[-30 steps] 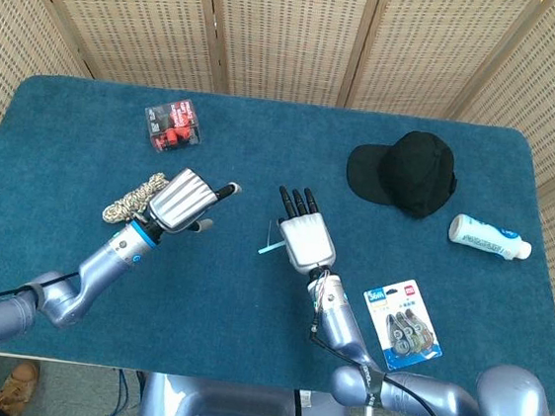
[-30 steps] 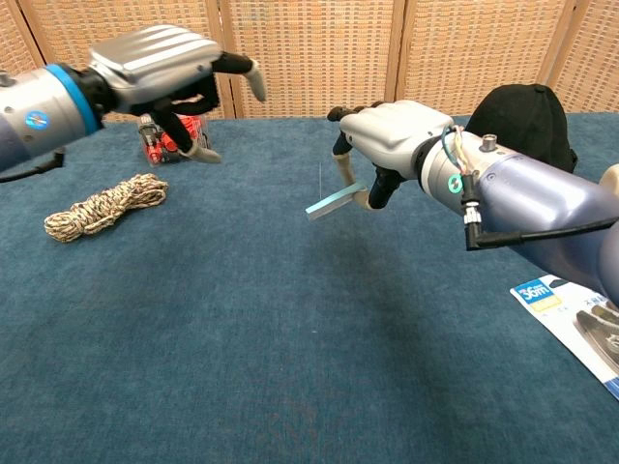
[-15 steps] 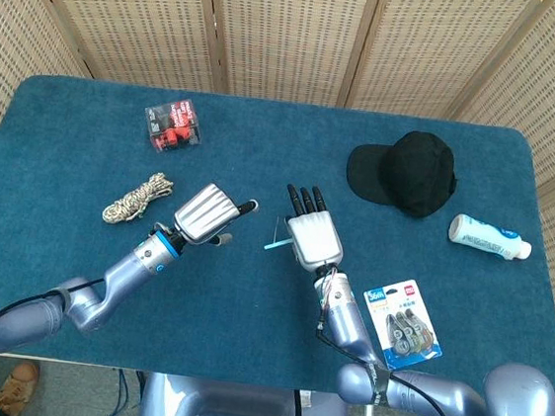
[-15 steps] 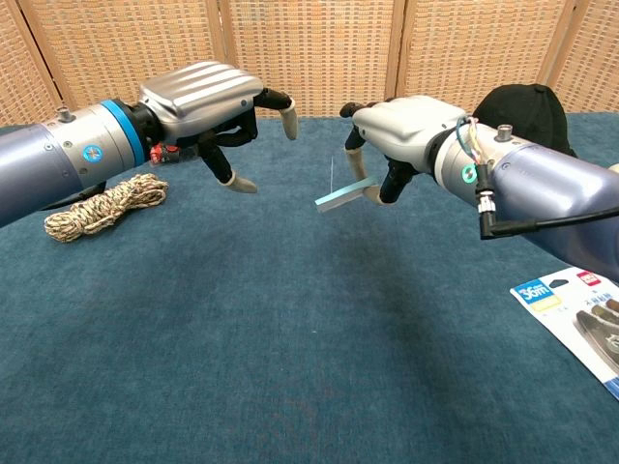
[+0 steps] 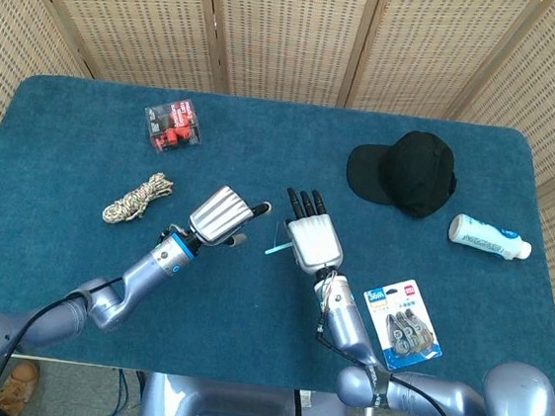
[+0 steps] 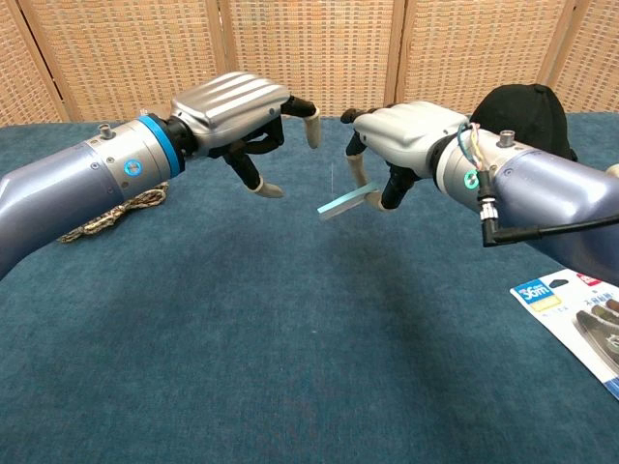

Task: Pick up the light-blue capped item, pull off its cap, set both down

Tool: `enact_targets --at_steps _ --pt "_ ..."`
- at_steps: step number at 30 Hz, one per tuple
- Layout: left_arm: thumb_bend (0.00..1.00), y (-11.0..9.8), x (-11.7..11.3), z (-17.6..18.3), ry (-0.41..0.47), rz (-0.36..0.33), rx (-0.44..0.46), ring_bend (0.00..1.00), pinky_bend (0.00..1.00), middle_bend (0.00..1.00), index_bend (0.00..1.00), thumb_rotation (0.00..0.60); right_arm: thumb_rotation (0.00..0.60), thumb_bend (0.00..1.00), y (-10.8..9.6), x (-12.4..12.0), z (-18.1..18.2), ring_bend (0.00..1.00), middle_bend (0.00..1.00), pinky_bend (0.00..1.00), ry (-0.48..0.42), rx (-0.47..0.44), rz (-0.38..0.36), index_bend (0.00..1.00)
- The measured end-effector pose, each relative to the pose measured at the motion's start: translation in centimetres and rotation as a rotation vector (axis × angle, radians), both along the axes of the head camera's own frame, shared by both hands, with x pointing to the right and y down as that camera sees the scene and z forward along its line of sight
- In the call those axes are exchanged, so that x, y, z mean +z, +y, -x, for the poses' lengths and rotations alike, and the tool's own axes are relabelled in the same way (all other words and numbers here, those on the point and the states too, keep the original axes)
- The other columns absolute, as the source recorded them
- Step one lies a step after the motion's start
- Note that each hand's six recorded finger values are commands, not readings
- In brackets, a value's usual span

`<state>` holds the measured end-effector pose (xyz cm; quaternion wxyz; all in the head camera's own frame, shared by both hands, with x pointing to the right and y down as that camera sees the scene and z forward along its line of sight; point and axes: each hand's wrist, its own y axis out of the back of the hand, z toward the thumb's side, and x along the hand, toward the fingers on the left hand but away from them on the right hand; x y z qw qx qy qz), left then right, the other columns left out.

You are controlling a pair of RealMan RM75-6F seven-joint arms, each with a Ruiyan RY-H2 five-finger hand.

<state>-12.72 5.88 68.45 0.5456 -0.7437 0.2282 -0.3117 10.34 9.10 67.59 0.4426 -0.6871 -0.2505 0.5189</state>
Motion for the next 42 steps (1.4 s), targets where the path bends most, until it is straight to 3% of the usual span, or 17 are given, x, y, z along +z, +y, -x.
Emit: enact_targets --at_steps 20,42 --pt "0.15 -0.1 1.0 -3.2 0.039 0.005 0.001 0.98 0.95 0.96 0.41 0.6 0.6 0.53 -0.2 -0.6 -0.5 0.0 0.0 0.0 -0.01 0.016 0.001 0.63" --pt "0.21 -0.4 1.2 -3.9 0.046 -0.003 -0.017 0.98 0.95 0.96 0.43 0.6 0.6 0.54 -0.4 -0.9 -1.1 0.0 0.0 0.0 -0.015 0.018 0.002 0.63"
